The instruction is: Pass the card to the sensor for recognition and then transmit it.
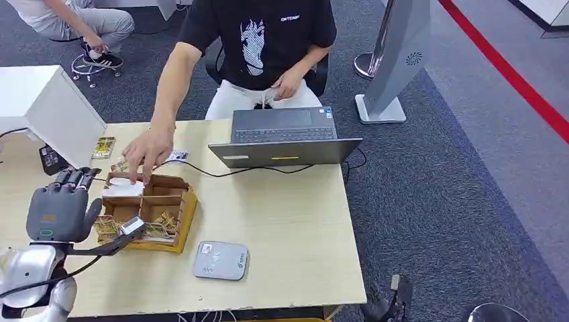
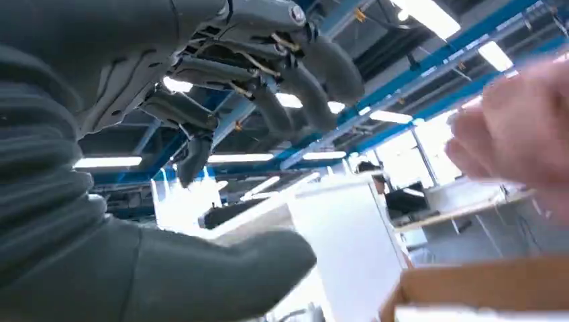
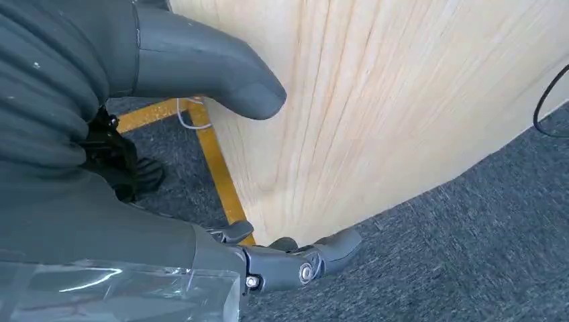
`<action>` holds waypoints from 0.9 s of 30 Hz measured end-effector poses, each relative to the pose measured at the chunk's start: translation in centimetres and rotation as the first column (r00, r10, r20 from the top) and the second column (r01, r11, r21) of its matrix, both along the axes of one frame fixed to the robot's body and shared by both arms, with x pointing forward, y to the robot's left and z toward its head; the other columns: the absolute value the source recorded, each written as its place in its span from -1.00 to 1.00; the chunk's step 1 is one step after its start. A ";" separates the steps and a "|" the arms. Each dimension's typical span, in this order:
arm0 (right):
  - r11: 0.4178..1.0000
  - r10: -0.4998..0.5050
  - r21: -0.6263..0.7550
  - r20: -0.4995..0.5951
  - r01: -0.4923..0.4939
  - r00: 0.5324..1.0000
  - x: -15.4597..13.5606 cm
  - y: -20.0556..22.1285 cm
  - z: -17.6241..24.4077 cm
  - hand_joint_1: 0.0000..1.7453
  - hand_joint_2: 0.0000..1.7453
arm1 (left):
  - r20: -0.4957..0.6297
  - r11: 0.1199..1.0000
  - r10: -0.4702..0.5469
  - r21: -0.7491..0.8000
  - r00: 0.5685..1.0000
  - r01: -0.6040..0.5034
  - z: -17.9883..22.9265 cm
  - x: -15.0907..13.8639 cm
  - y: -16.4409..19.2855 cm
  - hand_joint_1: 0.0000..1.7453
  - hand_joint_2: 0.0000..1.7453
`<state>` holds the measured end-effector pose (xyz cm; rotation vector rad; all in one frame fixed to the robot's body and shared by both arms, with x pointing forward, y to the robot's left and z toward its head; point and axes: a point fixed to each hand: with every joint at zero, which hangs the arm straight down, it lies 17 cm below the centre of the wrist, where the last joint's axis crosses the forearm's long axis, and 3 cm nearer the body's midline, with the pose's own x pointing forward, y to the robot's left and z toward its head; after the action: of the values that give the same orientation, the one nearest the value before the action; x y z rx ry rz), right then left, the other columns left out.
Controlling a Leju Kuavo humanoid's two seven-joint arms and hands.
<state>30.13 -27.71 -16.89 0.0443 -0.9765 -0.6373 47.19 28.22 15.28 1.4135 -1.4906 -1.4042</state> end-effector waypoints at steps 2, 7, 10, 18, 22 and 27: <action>1.000 -0.007 0.003 0.000 0.007 1.000 -0.1 -0.1 0.0 -1.00 1.00 | -0.019 1.000 -0.002 0.001 1.000 0.002 -0.8 -0.4 0.0 -1.00 1.00; 1.000 -0.009 0.006 -0.001 0.009 1.000 -0.3 -0.1 -0.1 -1.00 1.00 | -0.062 1.000 -0.008 0.012 0.998 0.009 -2.8 -1.6 0.3 -1.00 1.00; 1.000 -0.010 0.005 0.002 0.010 1.000 -0.3 -0.1 -0.1 -1.00 1.00 | -0.069 1.000 -0.008 0.015 0.998 0.009 -3.1 -1.8 0.4 -1.00 1.00; 1.000 -0.010 0.004 0.002 0.010 1.000 -0.4 -0.1 -0.1 -1.00 1.00 | -0.078 1.000 -0.008 0.019 0.997 0.009 -3.5 -2.1 0.5 -1.00 1.00; 1.000 -0.010 0.004 0.002 0.010 1.000 -0.4 -0.1 -0.1 -1.00 1.00 | -0.079 1.000 -0.008 0.019 0.997 0.009 -3.6 -2.1 0.5 -1.00 1.00; 1.000 -0.011 0.005 0.002 0.011 1.000 -0.4 -0.1 -0.1 -1.00 1.00 | -0.103 1.000 -0.005 0.020 0.995 0.007 -4.1 -2.3 0.7 -1.00 1.00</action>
<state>29.75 -27.79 -17.00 0.0436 -0.9781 -0.6502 44.93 28.94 11.23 1.3295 -1.4203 -1.4776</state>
